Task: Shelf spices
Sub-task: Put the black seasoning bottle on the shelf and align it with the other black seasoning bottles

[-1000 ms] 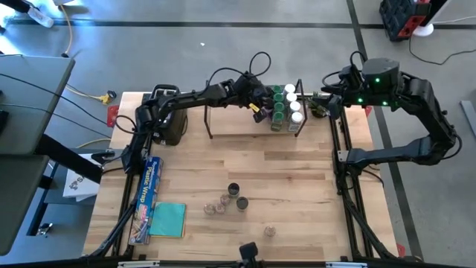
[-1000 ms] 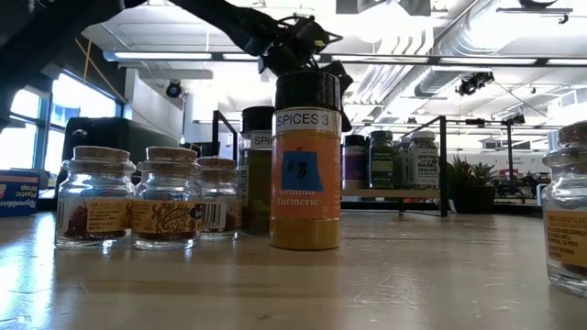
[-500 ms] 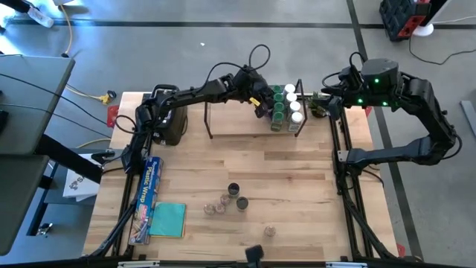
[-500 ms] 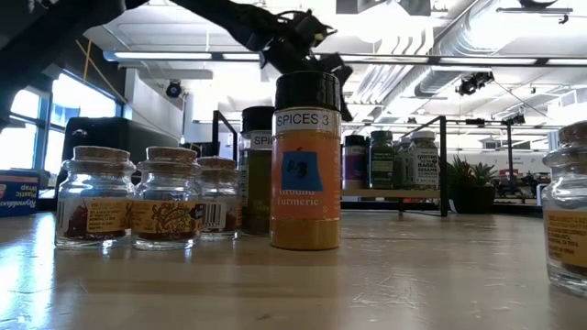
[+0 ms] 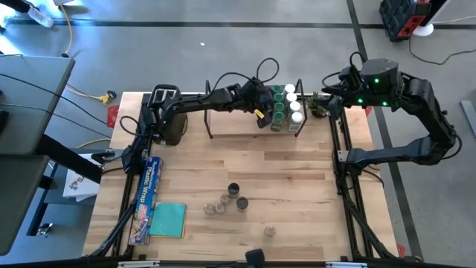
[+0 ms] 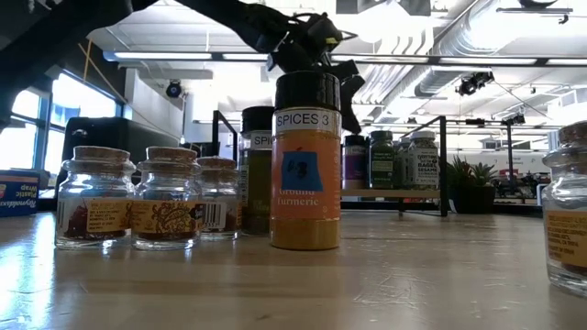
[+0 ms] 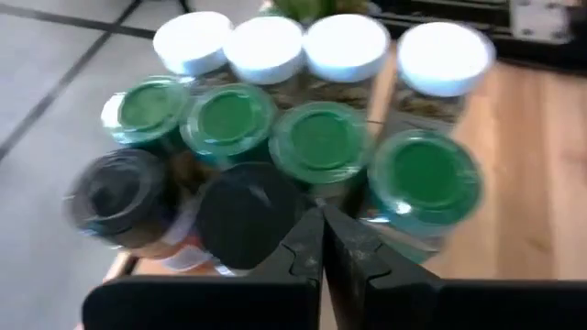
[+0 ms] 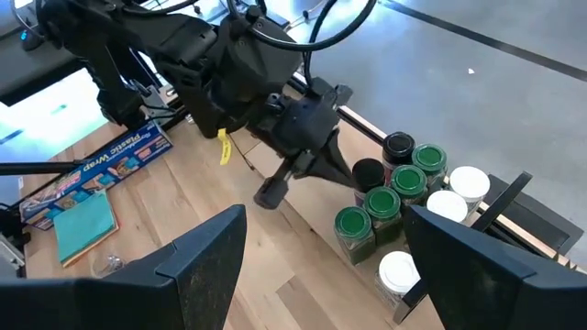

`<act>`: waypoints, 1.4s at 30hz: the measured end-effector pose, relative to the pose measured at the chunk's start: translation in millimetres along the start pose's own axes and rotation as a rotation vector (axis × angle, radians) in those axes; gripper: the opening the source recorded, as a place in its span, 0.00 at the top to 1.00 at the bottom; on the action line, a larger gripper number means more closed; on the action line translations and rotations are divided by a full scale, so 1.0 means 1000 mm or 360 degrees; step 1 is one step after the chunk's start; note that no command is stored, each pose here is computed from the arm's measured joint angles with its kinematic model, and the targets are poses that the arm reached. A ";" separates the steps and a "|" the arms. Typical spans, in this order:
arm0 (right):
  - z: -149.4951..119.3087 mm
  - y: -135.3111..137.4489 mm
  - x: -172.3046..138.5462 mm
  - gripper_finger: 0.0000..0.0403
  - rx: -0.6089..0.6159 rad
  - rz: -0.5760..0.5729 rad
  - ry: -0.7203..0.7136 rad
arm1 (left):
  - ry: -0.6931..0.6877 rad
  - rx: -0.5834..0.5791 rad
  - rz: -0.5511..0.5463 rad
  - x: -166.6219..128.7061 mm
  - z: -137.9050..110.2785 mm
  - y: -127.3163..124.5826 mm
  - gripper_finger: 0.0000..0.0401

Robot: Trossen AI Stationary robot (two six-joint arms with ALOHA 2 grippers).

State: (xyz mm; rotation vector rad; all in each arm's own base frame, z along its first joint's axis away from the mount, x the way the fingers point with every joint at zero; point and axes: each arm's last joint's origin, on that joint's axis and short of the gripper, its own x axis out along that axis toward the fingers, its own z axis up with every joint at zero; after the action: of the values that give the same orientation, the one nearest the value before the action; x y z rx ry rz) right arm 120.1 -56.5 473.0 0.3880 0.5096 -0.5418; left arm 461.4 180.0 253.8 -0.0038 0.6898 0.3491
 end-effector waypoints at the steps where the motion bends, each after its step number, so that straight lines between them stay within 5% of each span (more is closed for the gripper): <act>1: 0.000 0.000 0.000 0.28 0.0000 0.0000 0.0000 | 0.0003 0.0000 0.0028 0.000 0.000 0.001 1.00; 10: 0.000 0.000 0.000 0.28 0.0000 0.0000 0.0000 | 0.0008 -0.0035 0.0102 0.000 -0.002 0.019 1.00; 18: 0.000 0.000 0.000 0.28 0.0000 0.0000 0.0000 | 0.0005 -0.0014 0.0069 -0.014 0.005 0.010 1.00; 26: 0.000 0.000 0.000 0.28 -0.0004 -0.0013 -0.0003 | 0.0047 0.0039 -0.0020 -0.059 0.020 -0.019 1.00; 34: 0.003 0.001 0.004 0.28 -0.0122 -0.0011 -0.0014 | 0.0240 0.0179 -0.0070 -0.139 0.022 -0.072 1.00; 38: 0.008 0.003 0.014 0.28 -0.0236 -0.0006 -0.0026 | 0.0344 0.0232 -0.0140 -0.171 0.012 -0.108 1.00; 42: 0.014 0.005 0.029 0.28 -0.0347 -0.0002 -0.0010 | 0.0471 0.0076 0.0011 -0.195 -0.010 -0.138 1.00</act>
State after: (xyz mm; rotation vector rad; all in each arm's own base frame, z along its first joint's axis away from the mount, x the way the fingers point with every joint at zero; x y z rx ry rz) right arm 149.4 -70.0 469.9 0.1784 0.5568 -0.4827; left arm 359.2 -12.1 352.6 -0.0076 0.9915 0.3419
